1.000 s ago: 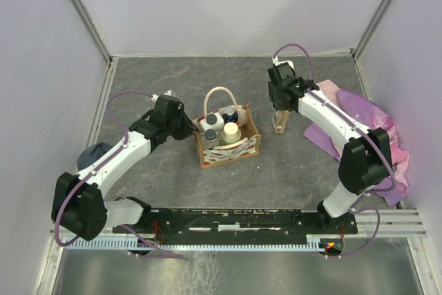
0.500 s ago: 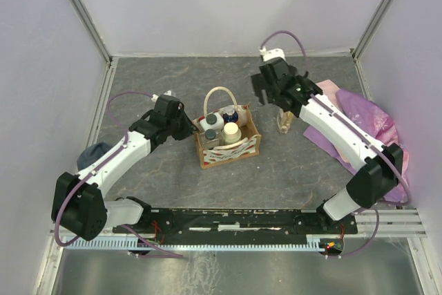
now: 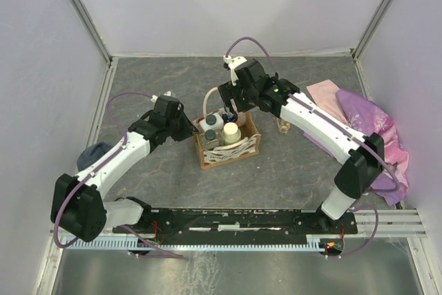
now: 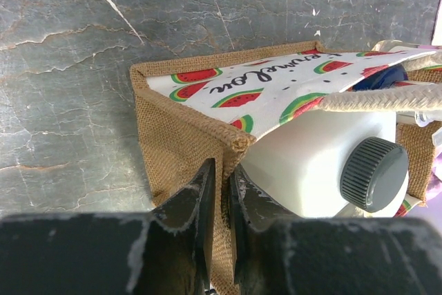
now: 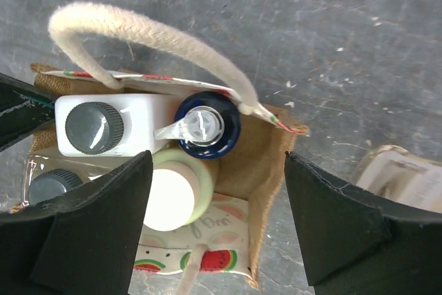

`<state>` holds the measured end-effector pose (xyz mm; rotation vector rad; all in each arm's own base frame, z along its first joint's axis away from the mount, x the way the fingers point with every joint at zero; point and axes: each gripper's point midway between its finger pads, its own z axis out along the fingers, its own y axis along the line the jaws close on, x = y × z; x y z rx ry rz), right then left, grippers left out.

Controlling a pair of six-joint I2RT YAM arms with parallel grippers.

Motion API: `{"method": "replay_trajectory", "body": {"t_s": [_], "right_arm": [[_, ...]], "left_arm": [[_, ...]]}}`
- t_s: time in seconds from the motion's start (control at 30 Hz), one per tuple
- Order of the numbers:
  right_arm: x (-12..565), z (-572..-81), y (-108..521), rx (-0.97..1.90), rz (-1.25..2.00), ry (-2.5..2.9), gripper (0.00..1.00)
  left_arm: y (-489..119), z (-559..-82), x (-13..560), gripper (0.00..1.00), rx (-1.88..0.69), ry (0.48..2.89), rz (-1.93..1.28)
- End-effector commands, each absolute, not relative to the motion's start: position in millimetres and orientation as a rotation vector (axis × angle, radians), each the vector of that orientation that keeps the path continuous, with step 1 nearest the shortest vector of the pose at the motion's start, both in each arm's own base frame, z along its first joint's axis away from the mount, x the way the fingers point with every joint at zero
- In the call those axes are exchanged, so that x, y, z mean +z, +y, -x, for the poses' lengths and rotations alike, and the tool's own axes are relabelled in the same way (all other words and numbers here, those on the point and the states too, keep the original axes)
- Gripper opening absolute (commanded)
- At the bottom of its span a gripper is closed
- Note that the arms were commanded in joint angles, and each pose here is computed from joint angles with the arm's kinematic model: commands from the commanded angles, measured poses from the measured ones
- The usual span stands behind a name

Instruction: Take the personal care products out of the canvas bag

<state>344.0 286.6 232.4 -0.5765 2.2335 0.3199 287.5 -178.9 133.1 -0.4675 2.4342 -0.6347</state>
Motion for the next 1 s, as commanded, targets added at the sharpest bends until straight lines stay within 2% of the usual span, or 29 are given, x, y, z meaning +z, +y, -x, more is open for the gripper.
{"method": "replay_trajectory", "body": {"t_s": [0.0,0.8,0.97], "right_arm": [[221.4,-337.4,309.5,0.445,0.643,2.254,0.84],[116.2,-357.5,319.6,0.315,0.703,2.389,0.77],[121.9,-360.5,318.2,0.296,0.693,2.372,0.59]], "left_arm": [[-177.6,-276.5,135.7,0.20,-0.641,2.471,0.457],[-176.7,-268.6,130.1,0.22,-0.641,2.497,0.443],[-176.8,-267.9,130.0,0.22,-0.643,2.501,0.442]]}}
